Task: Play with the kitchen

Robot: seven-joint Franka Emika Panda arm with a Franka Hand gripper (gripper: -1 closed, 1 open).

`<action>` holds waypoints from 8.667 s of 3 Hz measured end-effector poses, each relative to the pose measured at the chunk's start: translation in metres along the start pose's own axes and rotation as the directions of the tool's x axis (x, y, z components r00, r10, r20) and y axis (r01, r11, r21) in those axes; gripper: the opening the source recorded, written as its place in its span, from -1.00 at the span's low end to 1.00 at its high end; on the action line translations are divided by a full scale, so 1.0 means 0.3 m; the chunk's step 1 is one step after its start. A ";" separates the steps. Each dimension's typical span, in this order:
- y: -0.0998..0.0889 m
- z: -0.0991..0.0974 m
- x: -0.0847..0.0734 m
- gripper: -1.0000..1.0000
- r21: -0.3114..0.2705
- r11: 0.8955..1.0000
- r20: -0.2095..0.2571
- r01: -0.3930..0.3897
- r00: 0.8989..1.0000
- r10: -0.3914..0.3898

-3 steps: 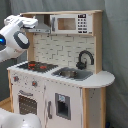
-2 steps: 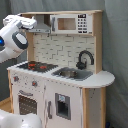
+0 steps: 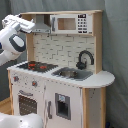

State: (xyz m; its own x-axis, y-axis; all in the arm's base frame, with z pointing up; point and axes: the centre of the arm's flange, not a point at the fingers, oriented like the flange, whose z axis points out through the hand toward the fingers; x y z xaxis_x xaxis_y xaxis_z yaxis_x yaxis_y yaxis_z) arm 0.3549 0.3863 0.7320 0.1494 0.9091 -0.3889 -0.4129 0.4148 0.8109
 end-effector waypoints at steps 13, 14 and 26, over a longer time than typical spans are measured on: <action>-0.054 0.060 0.303 1.00 0.004 0.809 0.498 -0.588 0.703 0.508; -0.071 0.073 0.313 1.00 -0.023 0.795 0.548 -0.606 0.658 0.517; -0.344 0.411 -0.095 -1.00 -0.301 0.805 0.919 -0.511 0.070 0.388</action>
State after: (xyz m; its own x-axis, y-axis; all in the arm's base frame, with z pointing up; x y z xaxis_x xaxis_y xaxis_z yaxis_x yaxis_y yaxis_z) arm 0.5040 0.3225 0.7132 0.6761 0.2607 0.6892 -0.6791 -0.1423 0.7201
